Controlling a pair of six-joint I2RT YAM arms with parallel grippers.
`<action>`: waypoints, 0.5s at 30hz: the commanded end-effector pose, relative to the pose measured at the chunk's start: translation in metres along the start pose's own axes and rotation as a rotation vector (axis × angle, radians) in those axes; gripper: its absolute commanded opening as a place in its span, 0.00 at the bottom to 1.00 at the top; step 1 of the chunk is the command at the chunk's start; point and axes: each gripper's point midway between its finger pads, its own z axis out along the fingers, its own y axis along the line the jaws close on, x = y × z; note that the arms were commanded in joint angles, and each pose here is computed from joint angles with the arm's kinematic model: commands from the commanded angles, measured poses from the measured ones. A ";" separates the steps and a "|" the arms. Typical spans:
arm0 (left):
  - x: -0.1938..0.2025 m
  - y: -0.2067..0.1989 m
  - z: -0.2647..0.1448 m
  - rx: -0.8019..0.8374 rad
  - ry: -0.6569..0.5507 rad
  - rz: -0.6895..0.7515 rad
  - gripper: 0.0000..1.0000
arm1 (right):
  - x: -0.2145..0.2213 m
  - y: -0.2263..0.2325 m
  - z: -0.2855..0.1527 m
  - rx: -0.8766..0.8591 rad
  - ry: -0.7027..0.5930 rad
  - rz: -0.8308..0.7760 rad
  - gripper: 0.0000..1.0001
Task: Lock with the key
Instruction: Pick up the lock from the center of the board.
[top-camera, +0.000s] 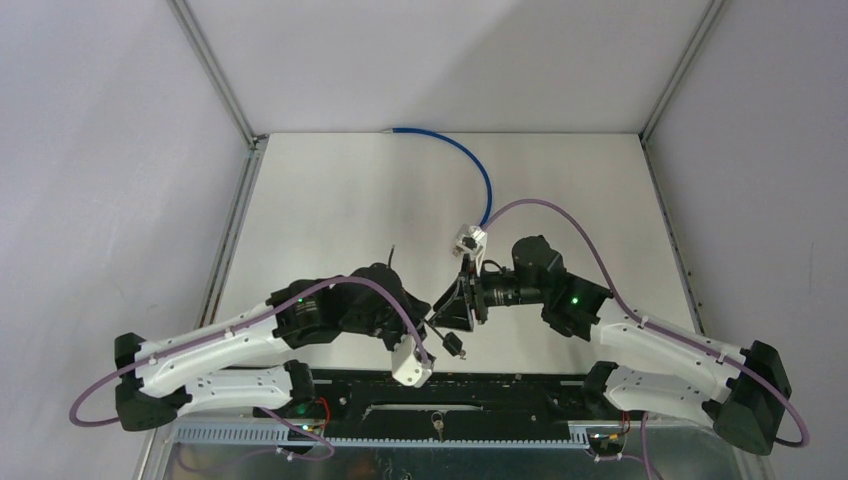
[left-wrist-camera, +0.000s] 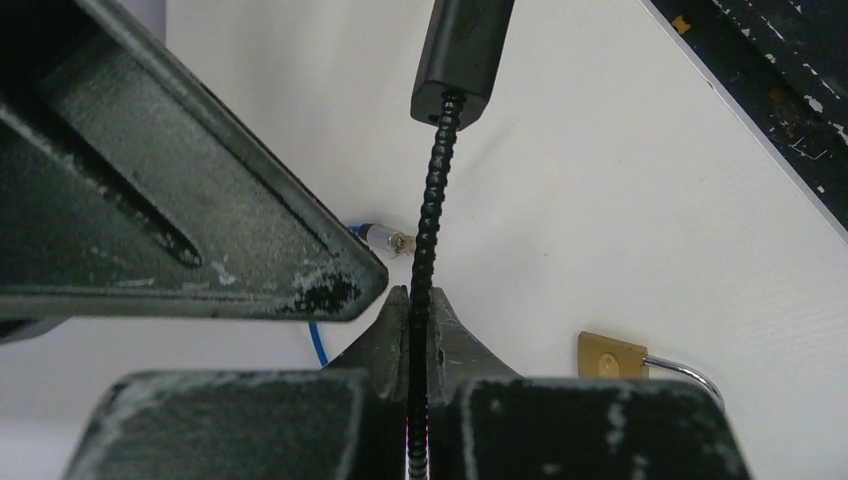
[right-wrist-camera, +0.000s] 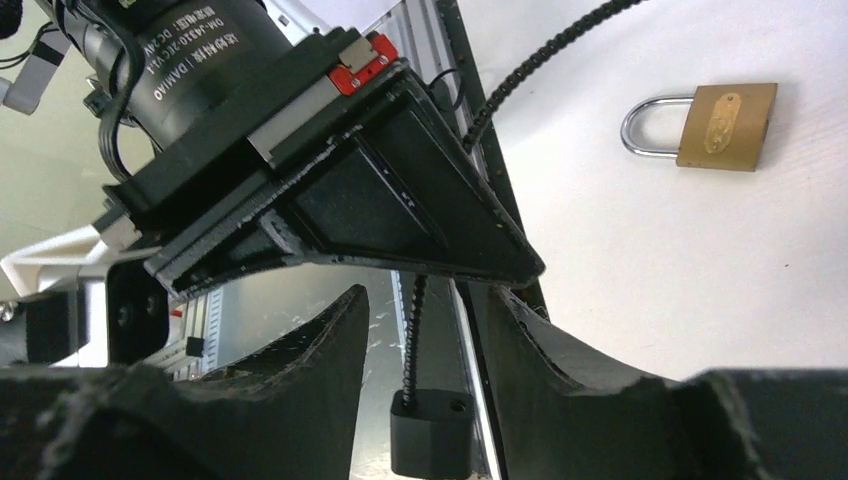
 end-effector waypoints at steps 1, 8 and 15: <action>-0.008 0.026 -0.006 -0.067 -0.012 0.052 0.00 | -0.019 0.013 0.006 -0.024 -0.033 -0.034 0.48; -0.006 0.028 -0.004 -0.068 0.001 0.059 0.00 | -0.006 0.002 0.013 0.011 0.027 -0.031 0.44; -0.002 0.027 -0.004 -0.068 0.019 0.055 0.00 | 0.008 0.002 0.012 0.008 0.091 -0.028 0.42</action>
